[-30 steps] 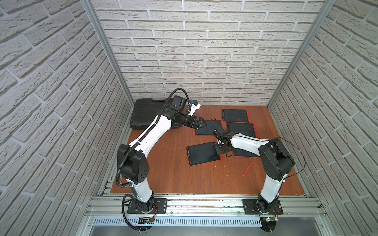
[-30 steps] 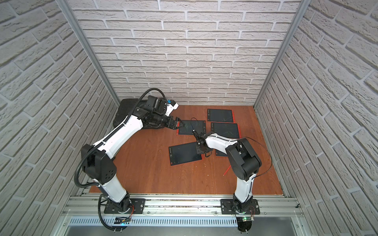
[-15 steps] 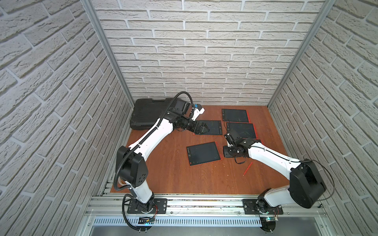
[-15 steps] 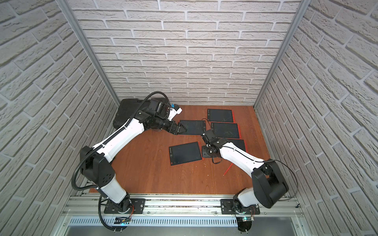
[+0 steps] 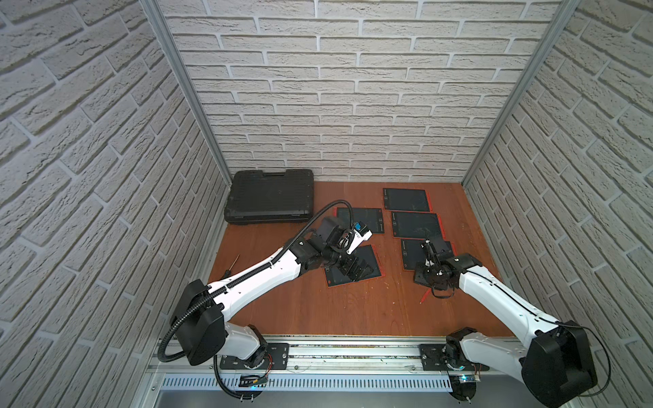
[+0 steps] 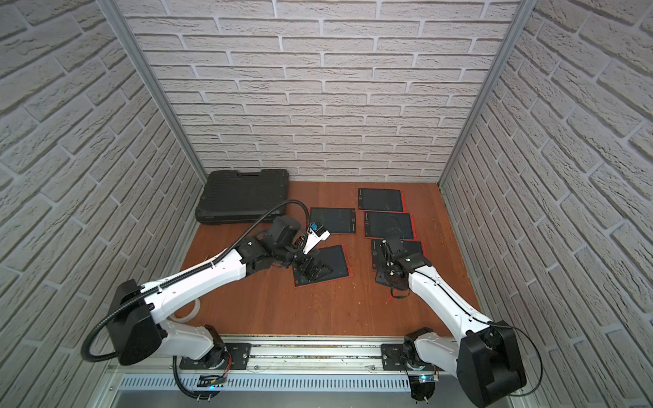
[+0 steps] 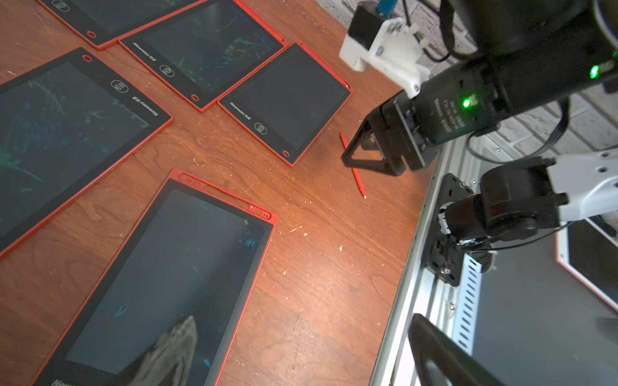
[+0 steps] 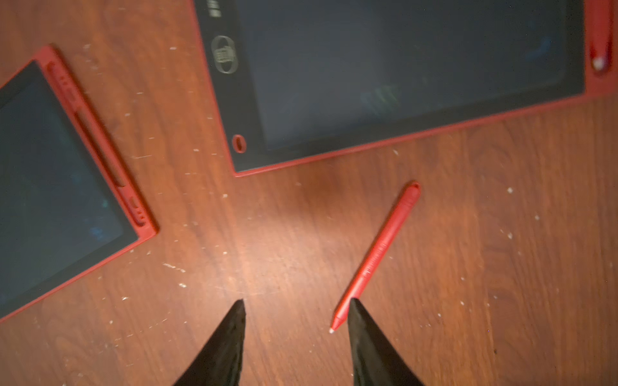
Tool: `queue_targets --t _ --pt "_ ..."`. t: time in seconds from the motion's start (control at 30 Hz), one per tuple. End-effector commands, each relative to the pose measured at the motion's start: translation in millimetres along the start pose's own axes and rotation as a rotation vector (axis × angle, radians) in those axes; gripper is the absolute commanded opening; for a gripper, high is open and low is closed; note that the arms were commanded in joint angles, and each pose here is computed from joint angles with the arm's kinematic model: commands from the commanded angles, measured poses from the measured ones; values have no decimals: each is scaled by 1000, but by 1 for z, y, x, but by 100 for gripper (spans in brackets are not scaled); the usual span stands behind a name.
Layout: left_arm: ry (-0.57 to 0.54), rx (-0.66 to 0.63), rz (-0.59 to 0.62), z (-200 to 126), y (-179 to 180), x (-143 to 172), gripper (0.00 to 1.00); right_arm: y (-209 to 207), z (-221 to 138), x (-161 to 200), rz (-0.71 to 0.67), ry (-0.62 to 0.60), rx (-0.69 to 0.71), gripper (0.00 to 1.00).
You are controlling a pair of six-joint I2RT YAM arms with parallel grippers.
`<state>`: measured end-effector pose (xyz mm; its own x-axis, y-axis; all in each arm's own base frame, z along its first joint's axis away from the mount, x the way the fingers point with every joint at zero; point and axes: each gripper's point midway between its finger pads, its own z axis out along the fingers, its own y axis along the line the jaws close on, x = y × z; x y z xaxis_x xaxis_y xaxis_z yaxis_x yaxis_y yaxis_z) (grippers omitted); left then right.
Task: Place the stylus back onto the writing tablet
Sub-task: Move the writing tablet to the center of the board, then adjust the stylus at the center of the board.
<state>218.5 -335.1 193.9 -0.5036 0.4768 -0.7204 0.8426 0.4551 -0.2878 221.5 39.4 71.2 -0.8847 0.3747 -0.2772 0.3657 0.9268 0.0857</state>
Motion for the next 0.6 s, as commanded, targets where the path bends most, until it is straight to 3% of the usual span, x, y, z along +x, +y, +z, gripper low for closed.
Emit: queue_targets --t 0.0,0.2,0.57 --pt "-189 -44 46 -7 -1 -39 98 -14 2 4 50 11 27 51" --pt "-118 -29 90 11 -16 -27 98 -27 22 6 103 48 38 44" --pt "-92 -14 131 16 -25 -24 98 -39 43 9 150 91 57 33"
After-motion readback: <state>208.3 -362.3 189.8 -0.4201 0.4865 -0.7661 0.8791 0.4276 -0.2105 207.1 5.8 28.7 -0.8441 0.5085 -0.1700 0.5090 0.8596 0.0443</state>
